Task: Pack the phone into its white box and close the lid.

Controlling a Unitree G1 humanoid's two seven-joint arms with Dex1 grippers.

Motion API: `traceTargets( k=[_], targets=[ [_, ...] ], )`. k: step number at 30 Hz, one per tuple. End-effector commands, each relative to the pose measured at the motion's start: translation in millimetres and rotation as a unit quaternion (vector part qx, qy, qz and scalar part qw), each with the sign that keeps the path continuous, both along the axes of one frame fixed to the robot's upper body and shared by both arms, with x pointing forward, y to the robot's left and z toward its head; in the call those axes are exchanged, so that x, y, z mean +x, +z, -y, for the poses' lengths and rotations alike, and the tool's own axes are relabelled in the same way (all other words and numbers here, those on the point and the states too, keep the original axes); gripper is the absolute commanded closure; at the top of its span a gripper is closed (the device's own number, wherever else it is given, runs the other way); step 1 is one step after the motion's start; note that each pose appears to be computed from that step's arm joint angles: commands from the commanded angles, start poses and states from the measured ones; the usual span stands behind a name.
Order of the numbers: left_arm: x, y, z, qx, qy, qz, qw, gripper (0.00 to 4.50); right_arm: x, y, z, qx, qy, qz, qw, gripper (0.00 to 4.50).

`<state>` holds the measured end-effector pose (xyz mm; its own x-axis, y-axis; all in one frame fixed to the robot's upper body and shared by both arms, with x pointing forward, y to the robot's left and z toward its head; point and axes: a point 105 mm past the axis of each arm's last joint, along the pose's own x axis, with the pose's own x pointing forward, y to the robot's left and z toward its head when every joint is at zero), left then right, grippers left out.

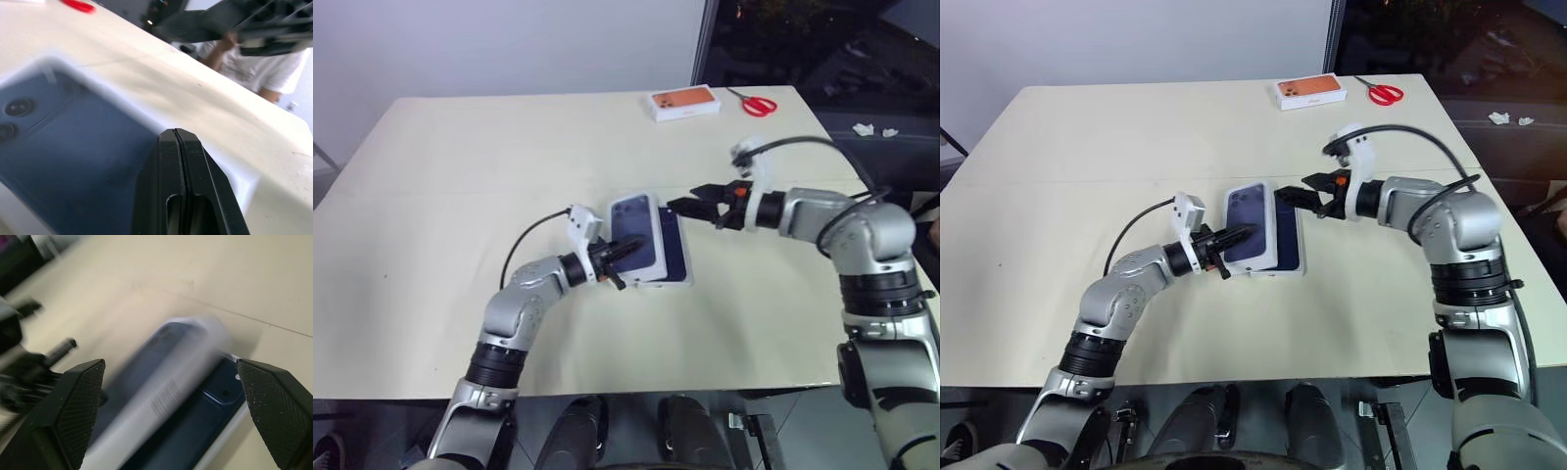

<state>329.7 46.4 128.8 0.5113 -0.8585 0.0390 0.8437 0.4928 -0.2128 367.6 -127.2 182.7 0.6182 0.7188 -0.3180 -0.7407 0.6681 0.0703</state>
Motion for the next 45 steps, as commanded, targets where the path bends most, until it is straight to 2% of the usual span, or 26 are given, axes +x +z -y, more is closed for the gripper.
traceTargets(
  k=[1, 3, 9, 14, 18, 27, 31, 45],
  targets=[
    [-0.8, 10.8, -16.0, 0.011, 0.015, 0.030, 0.999, 4.50, 2.3, 4.8, 0.6, -0.053, 0.009, 0.068, 0.996, 0.54],
    [-0.6, 10.5, -29.8, 0.023, 0.033, 0.033, 0.999, 4.50, 2.7, -1.3, 0.6, -0.074, 0.011, 0.080, 0.994, 1.29],
    [4.5, 6.3, -63.4, 0.062, 0.086, 0.027, 0.994, 4.50, 5.3, -20.7, 2.5, -0.160, 0.020, 0.124, 0.979, 4.39],
    [23.9, -5.0, -85.2, 0.079, 0.157, -0.009, 0.984, 4.50, 7.3, -18.4, -2.6, -0.184, 0.033, 0.150, 0.971, 4.45],
    [27.4, -33.9, -87.6, 0.144, 0.158, -0.050, 0.975, 4.50, 7.8, -17.9, -5.7, -0.201, 0.040, 0.167, 0.964, 4.45],
    [28.4, -48.1, -40.8, 0.116, 0.083, -0.111, 0.984, 4.50, 5.7, -19.4, -7.2, -0.233, 0.055, 0.184, 0.953, 4.45],
    [27.5, -53.9, -26.1, 0.117, 0.063, -0.113, 0.985, 4.50, 0.7, -18.1, -7.1, -0.243, 0.071, 0.188, 0.949, 4.45],
    [23.7, -35.1, 5.9, 0.084, 0.027, -0.093, 0.992, 4.50, -21.1, -36.4, 2.5, -0.262, 0.100, 0.154, 0.947, 4.45]
  ],
)
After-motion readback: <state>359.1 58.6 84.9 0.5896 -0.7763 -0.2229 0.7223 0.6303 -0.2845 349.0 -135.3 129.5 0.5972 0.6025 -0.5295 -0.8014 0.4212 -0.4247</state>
